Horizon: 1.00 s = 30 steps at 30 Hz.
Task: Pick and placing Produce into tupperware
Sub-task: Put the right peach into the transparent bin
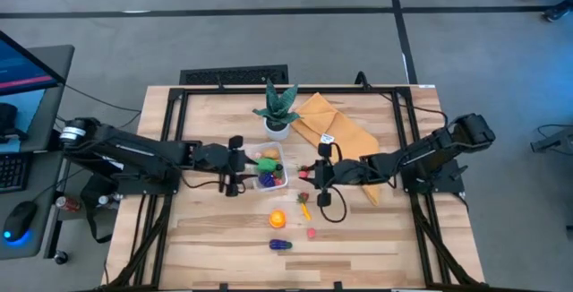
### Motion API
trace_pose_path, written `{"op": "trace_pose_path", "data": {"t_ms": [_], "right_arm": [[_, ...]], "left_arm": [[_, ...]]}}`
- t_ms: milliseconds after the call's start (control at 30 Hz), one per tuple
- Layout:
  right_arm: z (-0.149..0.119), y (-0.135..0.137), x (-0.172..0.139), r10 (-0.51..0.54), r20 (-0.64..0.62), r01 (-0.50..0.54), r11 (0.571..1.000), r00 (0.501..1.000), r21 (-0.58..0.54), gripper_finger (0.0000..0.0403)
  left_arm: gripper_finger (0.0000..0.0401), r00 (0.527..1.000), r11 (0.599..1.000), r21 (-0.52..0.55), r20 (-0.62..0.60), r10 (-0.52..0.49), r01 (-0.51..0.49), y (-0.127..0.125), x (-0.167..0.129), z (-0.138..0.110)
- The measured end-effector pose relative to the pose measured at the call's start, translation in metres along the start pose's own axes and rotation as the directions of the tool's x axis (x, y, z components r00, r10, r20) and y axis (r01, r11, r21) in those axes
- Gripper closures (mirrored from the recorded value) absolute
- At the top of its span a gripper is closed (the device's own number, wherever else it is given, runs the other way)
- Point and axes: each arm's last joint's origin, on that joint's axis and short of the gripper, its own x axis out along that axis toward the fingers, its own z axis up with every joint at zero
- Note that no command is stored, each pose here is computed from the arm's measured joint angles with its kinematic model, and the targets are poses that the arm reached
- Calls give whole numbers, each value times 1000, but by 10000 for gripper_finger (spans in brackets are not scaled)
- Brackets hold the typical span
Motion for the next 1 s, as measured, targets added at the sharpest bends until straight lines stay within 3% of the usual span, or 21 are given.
{"op": "trace_pose_path", "data": {"t_ms": [300, 633, 1000], "right_arm": [[8, -17, 4, 49, 123, -50, 999, 991, 6, 318], [6, -24, 25, 82, 275, -85, 996, 958, -2, 318], [-14, -34, 82, 67, 256, -85, 995, 964, 57, 318]], "left_arm": [[239, 984, 988, -37, 104, -143, 148, -23, -52, -4], [239, 927, 943, -37, 197, -319, 332, -66, -72, -32], [239, 937, 957, -33, 218, -273, 287, -100, -88, -44]]}}
